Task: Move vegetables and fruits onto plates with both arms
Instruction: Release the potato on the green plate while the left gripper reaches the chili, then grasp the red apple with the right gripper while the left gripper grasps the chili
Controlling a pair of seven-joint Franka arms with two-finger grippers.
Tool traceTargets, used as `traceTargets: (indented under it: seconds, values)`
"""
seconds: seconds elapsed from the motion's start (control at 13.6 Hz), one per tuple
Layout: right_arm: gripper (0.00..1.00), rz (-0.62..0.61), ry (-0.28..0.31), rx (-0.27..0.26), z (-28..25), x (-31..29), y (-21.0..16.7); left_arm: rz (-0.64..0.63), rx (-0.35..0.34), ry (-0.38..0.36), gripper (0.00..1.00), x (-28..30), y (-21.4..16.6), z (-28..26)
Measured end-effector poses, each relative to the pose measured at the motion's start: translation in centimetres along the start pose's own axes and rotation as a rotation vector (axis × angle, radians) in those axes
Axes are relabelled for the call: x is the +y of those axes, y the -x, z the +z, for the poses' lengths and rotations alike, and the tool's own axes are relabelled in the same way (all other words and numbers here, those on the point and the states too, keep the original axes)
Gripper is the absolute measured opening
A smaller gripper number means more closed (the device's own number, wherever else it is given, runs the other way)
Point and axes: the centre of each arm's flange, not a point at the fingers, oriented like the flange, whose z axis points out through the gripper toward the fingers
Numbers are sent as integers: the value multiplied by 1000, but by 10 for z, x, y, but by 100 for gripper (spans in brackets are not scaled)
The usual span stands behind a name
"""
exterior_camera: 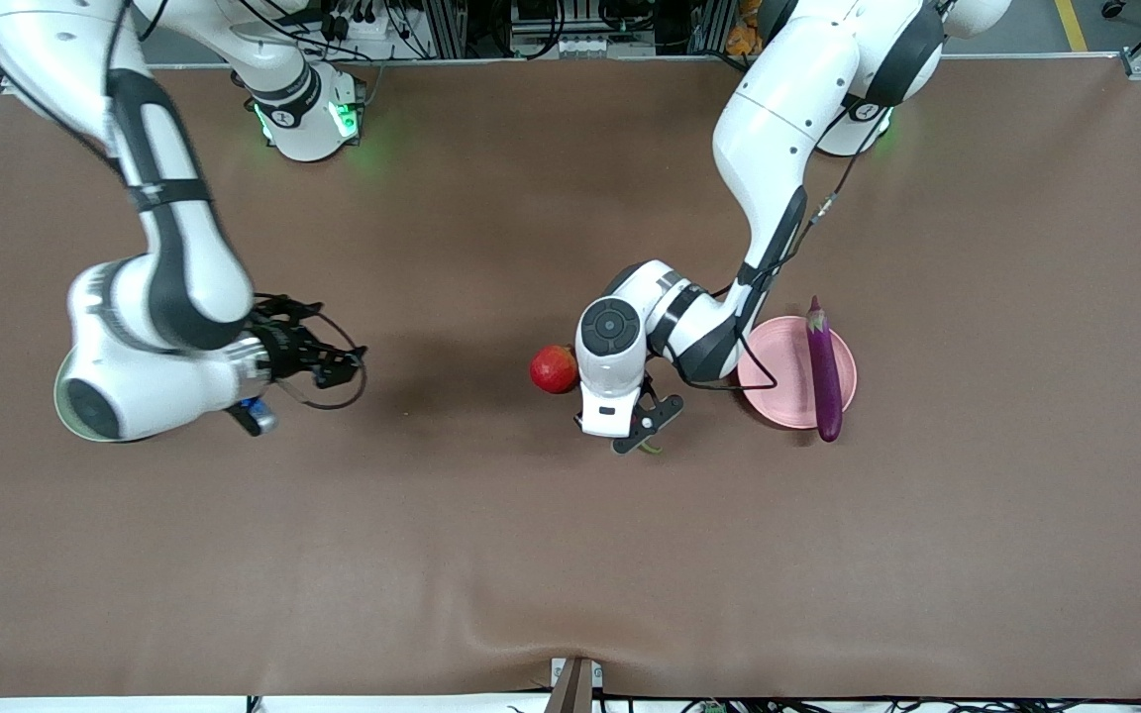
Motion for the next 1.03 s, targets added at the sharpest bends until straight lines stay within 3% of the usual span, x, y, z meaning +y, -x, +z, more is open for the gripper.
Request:
traceTargets:
  seconds: [0.29, 0.51, 0.81, 1.03]
  values:
    - [100, 68, -22, 69, 31, -31, 31, -23, 30, 13, 34, -1, -24, -10]
    - [100, 97, -82, 82, 42, -50, 51, -7, 45, 12, 34, -4, -45, -29]
    - [100, 151, -197, 109, 71, -77, 76, 42, 30, -50, 34, -19, -76, -71]
    - [100, 219, -270, 163, 113, -106, 103, 96, -33, -153, 34, -43, -88, -103]
